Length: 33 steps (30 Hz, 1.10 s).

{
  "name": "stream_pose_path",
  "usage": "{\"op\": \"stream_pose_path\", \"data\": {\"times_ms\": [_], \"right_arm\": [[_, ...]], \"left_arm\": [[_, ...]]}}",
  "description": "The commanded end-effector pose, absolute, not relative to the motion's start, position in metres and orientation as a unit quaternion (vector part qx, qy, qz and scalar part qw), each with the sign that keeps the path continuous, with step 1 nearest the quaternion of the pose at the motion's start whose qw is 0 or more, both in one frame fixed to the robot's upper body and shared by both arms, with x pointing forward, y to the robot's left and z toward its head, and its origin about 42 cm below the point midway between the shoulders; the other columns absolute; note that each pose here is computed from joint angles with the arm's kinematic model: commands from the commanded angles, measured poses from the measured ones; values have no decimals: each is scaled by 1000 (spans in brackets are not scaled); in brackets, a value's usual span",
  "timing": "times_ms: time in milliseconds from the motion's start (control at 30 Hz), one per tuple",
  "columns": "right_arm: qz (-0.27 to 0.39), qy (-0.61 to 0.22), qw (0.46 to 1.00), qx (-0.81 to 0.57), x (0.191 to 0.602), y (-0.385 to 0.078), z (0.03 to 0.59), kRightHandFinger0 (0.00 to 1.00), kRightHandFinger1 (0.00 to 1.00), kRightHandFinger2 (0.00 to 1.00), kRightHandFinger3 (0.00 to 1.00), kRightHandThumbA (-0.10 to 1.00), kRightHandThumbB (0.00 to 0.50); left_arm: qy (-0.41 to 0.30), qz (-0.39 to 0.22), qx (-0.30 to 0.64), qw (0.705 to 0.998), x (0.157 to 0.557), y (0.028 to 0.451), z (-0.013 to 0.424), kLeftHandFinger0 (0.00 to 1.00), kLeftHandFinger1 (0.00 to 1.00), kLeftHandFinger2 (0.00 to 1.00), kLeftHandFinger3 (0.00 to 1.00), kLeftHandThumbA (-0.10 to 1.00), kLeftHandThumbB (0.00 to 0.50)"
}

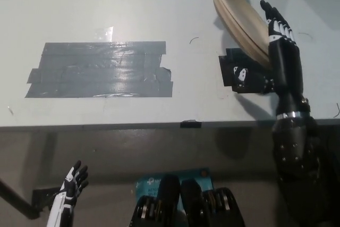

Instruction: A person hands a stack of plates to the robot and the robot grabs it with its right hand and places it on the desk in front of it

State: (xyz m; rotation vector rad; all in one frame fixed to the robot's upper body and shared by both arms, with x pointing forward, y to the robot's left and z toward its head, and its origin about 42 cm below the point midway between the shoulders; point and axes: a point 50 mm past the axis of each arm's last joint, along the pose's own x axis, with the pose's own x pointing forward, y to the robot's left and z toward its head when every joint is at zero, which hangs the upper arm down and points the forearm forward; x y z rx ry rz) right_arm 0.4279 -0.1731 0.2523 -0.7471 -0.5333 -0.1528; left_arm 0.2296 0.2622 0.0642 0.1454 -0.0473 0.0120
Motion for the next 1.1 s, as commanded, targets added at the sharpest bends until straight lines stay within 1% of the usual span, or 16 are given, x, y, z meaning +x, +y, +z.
{"op": "stream_pose_path", "data": {"times_ms": [0, 200, 400, 500, 533, 567, 600, 633, 667, 700, 733, 800, 867, 900, 1000, 1067], "right_arm": [[-115, -287, 872, -380, 448, -167, 280, 1000, 1000, 1000, 1000, 913, 381], [-118, -270, 868, -400, 464, -165, 277, 1000, 1000, 1000, 1000, 922, 406], [-131, -269, 857, -419, 476, -168, 279, 1000, 1000, 1000, 1000, 880, 479], [-151, -288, 841, -431, 481, -167, 281, 1000, 1000, 1000, 1000, 719, 500], [-161, -297, 836, -433, 482, -167, 282, 1000, 1000, 1000, 1000, 694, 464], [-176, -309, 828, -433, 484, -167, 282, 1000, 1000, 1000, 1000, 672, 493], [-190, -311, 820, -441, 488, -168, 283, 1000, 1000, 1000, 1000, 701, 427], [-192, -307, 818, -447, 491, -169, 284, 329, 333, 455, 868, 766, 313], [-189, -301, 819, -451, 495, -171, 284, 66, 67, 99, 429, 809, 197], [-189, -301, 817, -454, 496, -172, 283, 13, 13, 20, 262, 842, 174], [-184, -296, 820, -454, 500, -173, 284, 1, 1, 1, 82, 936, 86], [-181, -296, 828, -441, 500, -175, 287, 0, 0, 55, 111, 994, 43], [-183, -308, 828, -431, 498, -175, 292, 0, 0, 120, 102, 1000, 32], [-182, -314, 831, -422, 495, -175, 294, 0, 10, 194, 170, 1000, 29], [-190, -324, 830, -411, 492, -175, 297, 0, 62, 327, 254, 1000, 27], [-197, -329, 828, -408, 486, -176, 302, 0, 74, 333, 125, 1000, 46]], "left_arm": [[-52, -3, 92, 994, 231, 265, 68, 1000, 1000, 1000, 1000, 1000, 258], [-58, -4, 95, 994, 231, 264, 70, 1000, 1000, 1000, 1000, 1000, 245], [-60, -4, 98, 993, 233, 265, 71, 1000, 1000, 1000, 1000, 1000, 232], [-60, -3, 95, 994, 231, 263, 70, 1000, 1000, 1000, 1000, 1000, 221], [-59, -2, 93, 994, 231, 263, 70, 1000, 1000, 1000, 1000, 1000, 214], [-58, -2, 94, 994, 231, 263, 70, 1000, 1000, 1000, 1000, 1000, 214], [-58, -1, 95, 994, 231, 262, 70, 1000, 1000, 1000, 1000, 1000, 212], [-57, 0, 93, 994, 230, 262, 69, 1000, 1000, 1000, 1000, 1000, 213], [-53, 2, 92, 994, 229, 262, 70, 1000, 1000, 1000, 1000, 1000, 214], [-51, 3, 94, 994, 228, 263, 70, 1000, 1000, 1000, 1000, 1000, 214], [-54, 4, 95, 994, 229, 263, 70, 1000, 1000, 1000, 1000, 1000, 208], [-59, -1, 95, 994, 231, 263, 71, 1000, 1000, 1000, 1000, 1000, 186], [-59, 0, 98, 993, 232, 263, 71, 1000, 1000, 1000, 1000, 1000, 190], [-59, 0, 100, 993, 233, 263, 71, 1000, 1000, 1000, 1000, 1000, 192], [-62, -1, 100, 993, 233, 263, 71, 1000, 1000, 1000, 1000, 1000, 176], [-57, -1, 95, 994, 232, 263, 71, 1000, 1000, 1000, 1000, 1000, 174]]}}
